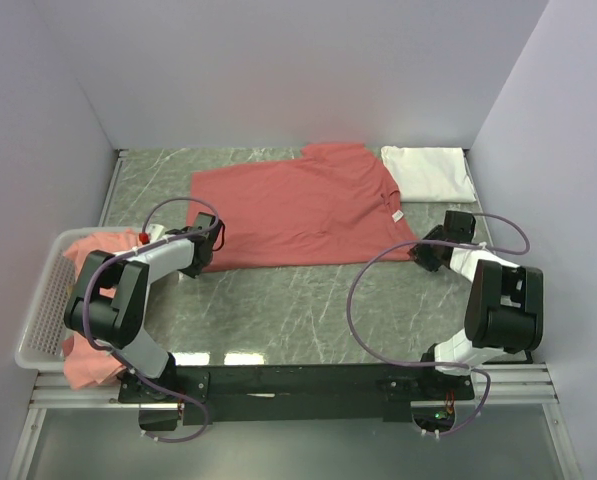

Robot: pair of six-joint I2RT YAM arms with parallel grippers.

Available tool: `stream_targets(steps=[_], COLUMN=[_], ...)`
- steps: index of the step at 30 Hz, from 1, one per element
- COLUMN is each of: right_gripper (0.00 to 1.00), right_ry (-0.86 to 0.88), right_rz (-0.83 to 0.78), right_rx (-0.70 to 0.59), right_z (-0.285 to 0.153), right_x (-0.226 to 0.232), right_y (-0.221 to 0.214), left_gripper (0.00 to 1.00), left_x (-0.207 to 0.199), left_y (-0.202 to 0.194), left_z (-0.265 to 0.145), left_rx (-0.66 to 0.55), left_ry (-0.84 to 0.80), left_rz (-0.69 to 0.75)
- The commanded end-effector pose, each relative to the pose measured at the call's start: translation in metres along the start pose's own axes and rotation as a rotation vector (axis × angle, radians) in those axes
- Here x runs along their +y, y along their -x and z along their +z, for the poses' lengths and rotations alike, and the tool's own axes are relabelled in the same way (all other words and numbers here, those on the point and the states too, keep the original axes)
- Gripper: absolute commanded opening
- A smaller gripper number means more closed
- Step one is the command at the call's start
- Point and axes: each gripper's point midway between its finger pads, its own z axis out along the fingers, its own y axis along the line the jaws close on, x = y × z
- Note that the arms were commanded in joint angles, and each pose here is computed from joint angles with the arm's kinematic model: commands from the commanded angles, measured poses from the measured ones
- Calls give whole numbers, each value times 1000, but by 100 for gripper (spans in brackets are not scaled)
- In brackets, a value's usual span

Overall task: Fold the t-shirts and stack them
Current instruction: Fold the tshirt

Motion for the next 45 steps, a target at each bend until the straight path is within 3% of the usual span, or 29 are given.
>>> stream_targets(steps=[1,4,8,21,31,40,42,43,44,45], right_gripper=[36,14,1,0,0,0,12,23,43,52], right_ry=[25,29,15,-50,-160,-244,-252,-260,-275,-288], right_rz=[-1,1,-11,10,64,166,170,169,162,155], right_rx=[-6,-2,-16,-34,-89,-58,-47,-33,-29,-25], right_z=[5,5,-7,-58,-99,-102,-100,-98,-97,-96], right_x=[13,14,12,-8,-57,-77,-77,-77,-79,-81], right_y=[5,2,5,-1,-24,-44,-45,-46,-45,-44], left_gripper=[1,1,1,1,1,1,3,8,21,28], left_x=[-7,-6,-2,34,86,105,102,99,100,94], left_y=[11,13,16,35,9,-5,-2,0,2,6], left_z=[-8,-11,-16,-44,-43,-41,-45,-47,-49,-54], left_rx=[-10,-7,-5,-9,52,79,82,81,78,78], left_ry=[-21,-35,-31,-42,-29,-16,-25,-33,-30,-54], left_rz=[-2,3,15,-11,-28,-30,-27,-23,-13,-18])
